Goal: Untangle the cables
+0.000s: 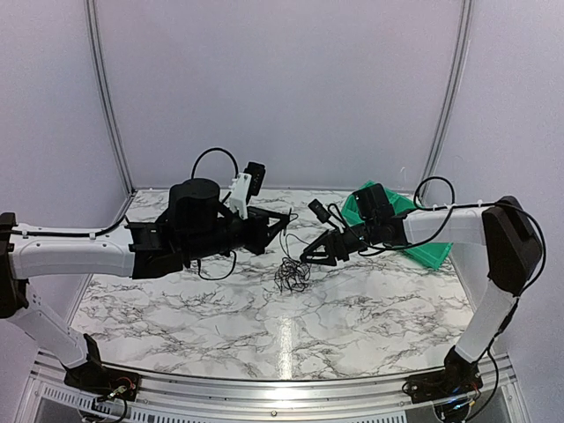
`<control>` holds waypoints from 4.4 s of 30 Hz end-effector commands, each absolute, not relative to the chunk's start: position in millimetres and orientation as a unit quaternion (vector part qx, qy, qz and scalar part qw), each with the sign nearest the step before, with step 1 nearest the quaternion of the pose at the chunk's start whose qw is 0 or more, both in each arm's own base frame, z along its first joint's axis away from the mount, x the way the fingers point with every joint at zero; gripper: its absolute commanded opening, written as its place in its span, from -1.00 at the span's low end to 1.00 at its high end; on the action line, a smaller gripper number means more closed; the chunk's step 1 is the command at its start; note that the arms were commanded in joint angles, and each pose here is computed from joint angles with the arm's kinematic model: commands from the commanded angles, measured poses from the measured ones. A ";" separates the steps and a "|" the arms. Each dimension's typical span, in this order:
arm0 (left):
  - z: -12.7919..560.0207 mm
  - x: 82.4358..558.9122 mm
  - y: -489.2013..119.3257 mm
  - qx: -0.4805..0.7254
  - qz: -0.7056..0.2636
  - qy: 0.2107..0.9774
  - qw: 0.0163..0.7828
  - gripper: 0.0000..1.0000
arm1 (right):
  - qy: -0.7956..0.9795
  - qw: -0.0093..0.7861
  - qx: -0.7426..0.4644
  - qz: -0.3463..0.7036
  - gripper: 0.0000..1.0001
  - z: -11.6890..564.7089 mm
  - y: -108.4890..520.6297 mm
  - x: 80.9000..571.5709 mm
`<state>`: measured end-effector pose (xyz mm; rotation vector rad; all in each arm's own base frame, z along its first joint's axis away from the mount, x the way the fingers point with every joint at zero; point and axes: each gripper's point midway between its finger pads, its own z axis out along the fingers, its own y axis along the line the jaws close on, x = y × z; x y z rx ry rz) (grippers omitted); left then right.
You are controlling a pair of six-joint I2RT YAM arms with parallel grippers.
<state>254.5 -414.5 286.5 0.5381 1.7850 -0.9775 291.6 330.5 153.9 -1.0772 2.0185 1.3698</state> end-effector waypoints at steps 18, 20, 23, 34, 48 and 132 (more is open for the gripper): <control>262.6 254.8 -413.7 0.220 -0.397 0.744 0.490 -1.00 | 0.652 0.307 -0.388 0.575 -1.00 220.8 298.0 298.3; 254.9 258.0 -410.0 0.214 -0.385 0.750 0.492 -1.00 | 0.641 0.316 -0.391 0.580 -1.00 228.6 291.9 297.2; 243.4 263.2 -403.9 0.204 -0.366 0.760 0.496 -1.00 | 0.627 0.327 -0.401 0.583 -1.00 240.0 286.9 292.4; 174.9 318.7 -319.9 0.051 -0.236 0.823 0.515 -0.77 | 0.564 0.358 -0.457 0.588 -1.00 279.9 276.9 257.4; 164.8 335.2 -282.8 0.035 -0.214 0.830 0.514 -0.55 | 0.556 0.355 -0.468 0.588 -1.00 279.9 275.7 251.2; 40.0 299.5 -323.3 0.120 -0.246 0.878 0.394 -0.93 | 0.484 0.509 -0.466 0.537 -1.00 525.4 207.1 242.9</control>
